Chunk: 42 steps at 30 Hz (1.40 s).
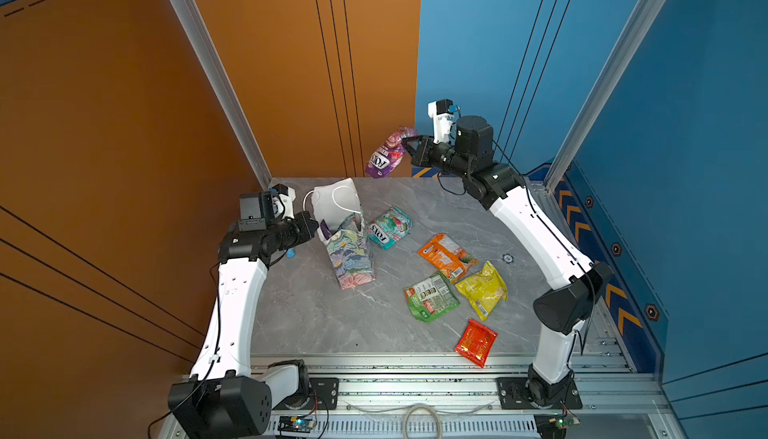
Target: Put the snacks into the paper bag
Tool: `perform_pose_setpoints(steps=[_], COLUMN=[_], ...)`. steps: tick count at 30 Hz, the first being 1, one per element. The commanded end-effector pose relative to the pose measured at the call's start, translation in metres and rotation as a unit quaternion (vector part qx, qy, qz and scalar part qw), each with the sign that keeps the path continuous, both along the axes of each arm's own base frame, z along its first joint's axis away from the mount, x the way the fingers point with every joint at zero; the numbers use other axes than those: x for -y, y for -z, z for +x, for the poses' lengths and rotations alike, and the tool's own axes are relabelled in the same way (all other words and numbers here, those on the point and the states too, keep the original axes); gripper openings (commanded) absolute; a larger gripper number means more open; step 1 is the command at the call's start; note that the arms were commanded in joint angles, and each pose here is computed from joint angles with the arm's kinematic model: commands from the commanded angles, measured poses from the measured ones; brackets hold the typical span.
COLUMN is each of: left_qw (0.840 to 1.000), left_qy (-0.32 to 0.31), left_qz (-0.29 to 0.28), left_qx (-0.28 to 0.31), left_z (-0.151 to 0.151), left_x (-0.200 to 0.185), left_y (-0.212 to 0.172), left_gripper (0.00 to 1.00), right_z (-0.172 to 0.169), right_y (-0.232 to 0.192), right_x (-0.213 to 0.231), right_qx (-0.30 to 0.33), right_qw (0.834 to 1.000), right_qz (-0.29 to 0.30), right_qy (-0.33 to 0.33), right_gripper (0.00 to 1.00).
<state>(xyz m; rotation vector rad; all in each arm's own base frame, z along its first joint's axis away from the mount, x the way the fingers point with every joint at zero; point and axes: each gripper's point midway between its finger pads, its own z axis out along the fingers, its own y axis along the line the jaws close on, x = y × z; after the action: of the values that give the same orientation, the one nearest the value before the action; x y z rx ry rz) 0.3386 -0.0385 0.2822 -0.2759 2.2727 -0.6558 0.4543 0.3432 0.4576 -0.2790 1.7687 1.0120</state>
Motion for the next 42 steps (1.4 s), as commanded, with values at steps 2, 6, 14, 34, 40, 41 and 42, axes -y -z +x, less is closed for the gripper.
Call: perform_pose_setpoints(steps=[2,6,14,34,40,41,42], left_qw=[0.999,0.999,0.999,0.999,0.999,0.999,0.999], left_qy=[0.020,0.023,0.031,0.032,0.028,0.027,0.027], left_qz=[-0.008,-0.009,-0.011,-0.009,-0.006,-0.006,-0.006], left_qx=[0.023,0.024,0.025,0.024,0.023,0.022,0.023], left_z=[0.002,0.002,0.002,0.004,0.005,0.005,0.005], left_x=[0.008,0.010,0.013,0.014,0.011,0.011,0.011], left_y=[-0.013,-0.014,-0.015,-0.014,-0.013,-0.013,-0.013], left_gripper=[0.00,0.00,0.00,0.00,0.00,0.00,0.00], right_z=[0.000,0.005,0.026,-0.006,-0.021,-0.023,-0.025], right_y=[-0.014,-0.021,-0.022,0.006,0.010,0.011,0.013], right_x=[-0.021,-0.038,-0.065,-0.129,-0.124,-0.123,-0.122], right_qx=[0.031,0.049,0.077,0.116,0.123,0.122,0.121], right_qw=[1.000,0.999,0.995,0.992,0.989,0.989,0.989], right_qz=[-0.005,0.002,0.034,-0.014,-0.042,-0.046,-0.052], right_qy=[-0.004,0.013,0.053,-0.050,-0.065,-0.066,-0.068], right_gripper=[0.00,0.00,0.00,0.00,0.00,0.00,0.00])
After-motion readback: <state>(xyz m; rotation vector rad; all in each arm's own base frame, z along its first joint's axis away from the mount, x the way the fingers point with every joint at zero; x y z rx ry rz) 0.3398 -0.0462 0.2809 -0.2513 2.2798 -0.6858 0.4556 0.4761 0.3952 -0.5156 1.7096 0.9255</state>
